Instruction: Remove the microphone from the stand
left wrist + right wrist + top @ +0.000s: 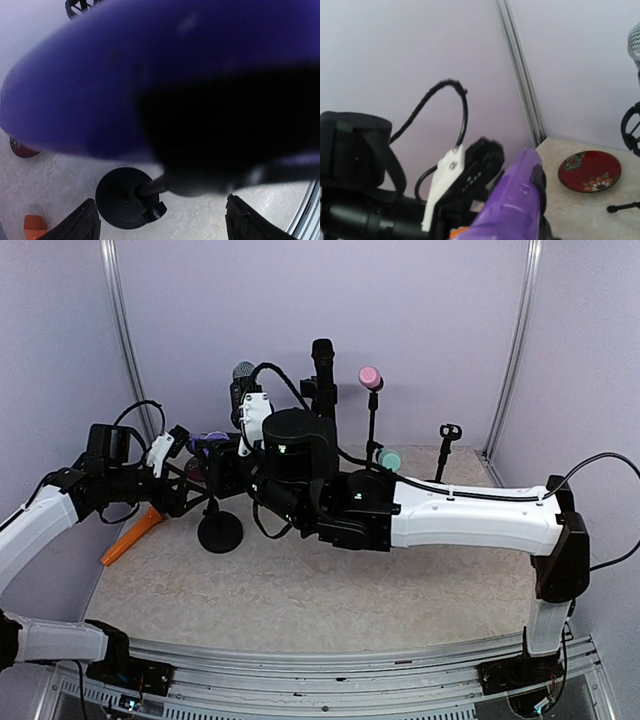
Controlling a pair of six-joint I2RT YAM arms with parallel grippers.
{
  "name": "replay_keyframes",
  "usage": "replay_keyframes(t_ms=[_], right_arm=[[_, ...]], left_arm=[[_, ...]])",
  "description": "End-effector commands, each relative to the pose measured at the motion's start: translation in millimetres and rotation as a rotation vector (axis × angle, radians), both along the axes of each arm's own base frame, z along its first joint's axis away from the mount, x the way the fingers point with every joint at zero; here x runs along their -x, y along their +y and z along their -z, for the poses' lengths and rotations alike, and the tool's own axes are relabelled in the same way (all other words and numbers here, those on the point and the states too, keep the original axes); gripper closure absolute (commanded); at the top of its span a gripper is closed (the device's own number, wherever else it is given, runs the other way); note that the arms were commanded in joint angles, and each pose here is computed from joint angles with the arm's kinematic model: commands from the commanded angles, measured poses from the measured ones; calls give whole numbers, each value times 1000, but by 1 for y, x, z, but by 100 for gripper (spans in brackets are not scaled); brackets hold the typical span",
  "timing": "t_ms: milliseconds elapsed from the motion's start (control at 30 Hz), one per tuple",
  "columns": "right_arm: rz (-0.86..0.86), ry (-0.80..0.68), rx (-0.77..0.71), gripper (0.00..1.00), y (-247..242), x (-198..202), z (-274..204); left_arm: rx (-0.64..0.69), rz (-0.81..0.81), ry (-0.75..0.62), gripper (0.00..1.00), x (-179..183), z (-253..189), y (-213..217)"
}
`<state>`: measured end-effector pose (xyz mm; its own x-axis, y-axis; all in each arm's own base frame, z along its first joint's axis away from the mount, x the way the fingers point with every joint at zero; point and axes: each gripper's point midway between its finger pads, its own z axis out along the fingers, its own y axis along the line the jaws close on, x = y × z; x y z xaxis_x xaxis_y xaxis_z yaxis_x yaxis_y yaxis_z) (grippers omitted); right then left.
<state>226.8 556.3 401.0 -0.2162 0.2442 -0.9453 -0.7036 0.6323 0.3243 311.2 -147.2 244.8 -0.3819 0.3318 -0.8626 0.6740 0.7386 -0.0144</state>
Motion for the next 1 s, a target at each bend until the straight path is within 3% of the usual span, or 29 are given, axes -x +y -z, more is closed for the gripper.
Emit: replay_keyframes(t_ms=[0,300,633,900,967], right_arm=[[24,64,27,100,9,-7,18],[-29,133,44,100,23,-18,39],[-140,136,109,100,47,-12,60],[-146,152,125,100,37,-7,69],[-153,145,114,100,31,-4,64]], left_arm=[[66,-1,-111,18,-18,-36,-8],[81,-33,-211,46,-22,-39,-4],[24,-28,-211,51,-26,-19,-1],[38,-31,-219,73,-29,-26,-1],[39,-25,-214,84,-29,-25,-2]])
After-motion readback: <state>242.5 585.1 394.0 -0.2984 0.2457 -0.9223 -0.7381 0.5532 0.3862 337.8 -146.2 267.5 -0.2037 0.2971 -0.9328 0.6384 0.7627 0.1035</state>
